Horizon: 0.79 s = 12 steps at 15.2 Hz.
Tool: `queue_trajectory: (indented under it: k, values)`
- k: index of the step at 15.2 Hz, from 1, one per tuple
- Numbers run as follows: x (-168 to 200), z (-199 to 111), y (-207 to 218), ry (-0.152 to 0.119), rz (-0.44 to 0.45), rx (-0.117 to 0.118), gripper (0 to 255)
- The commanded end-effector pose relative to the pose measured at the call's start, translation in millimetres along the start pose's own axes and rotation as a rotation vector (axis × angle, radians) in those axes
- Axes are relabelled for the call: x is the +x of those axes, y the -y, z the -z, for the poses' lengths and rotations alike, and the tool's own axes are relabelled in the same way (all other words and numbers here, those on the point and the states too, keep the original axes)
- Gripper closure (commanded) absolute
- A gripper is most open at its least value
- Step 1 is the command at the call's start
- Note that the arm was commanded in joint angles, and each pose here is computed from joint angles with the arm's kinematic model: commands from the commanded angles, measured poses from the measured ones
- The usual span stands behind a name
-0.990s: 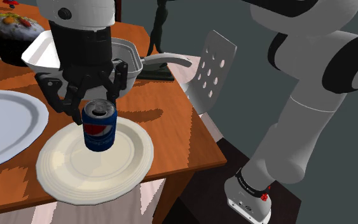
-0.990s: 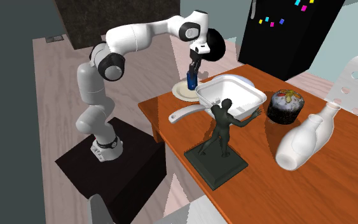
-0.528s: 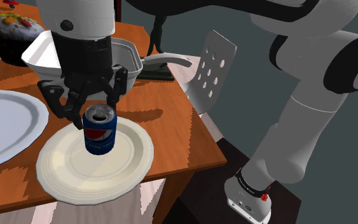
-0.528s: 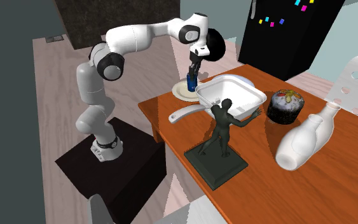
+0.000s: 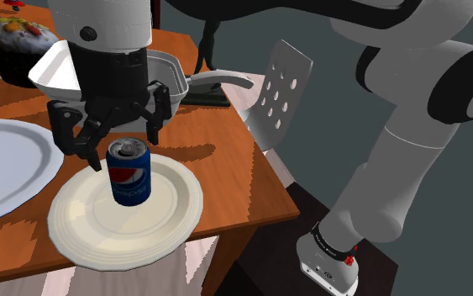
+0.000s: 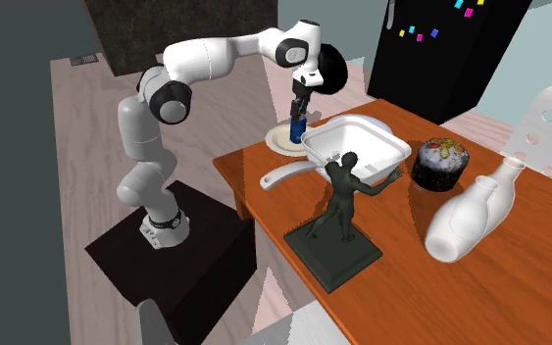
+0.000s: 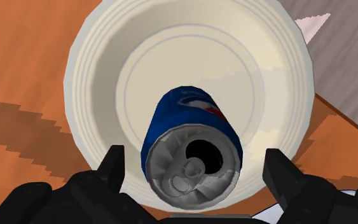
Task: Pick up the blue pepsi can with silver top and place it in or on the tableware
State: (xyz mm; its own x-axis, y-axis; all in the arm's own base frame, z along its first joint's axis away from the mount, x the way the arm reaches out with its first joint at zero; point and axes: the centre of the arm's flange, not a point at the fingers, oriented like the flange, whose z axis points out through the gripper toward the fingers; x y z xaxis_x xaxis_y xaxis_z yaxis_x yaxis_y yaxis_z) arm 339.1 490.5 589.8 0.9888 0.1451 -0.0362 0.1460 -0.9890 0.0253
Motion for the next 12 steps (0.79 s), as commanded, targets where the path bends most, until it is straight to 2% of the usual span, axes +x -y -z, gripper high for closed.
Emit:
queue_trajectory:
  k: [1, 4, 12]
  values:
    - [0, 13, 0, 0.000, 0.000, 0.000, 0]
    - [0, 50, 0, 0.000, 0.000, 0.000, 0]
    - [0, 50, 0, 0.000, 0.000, 0.000, 0]
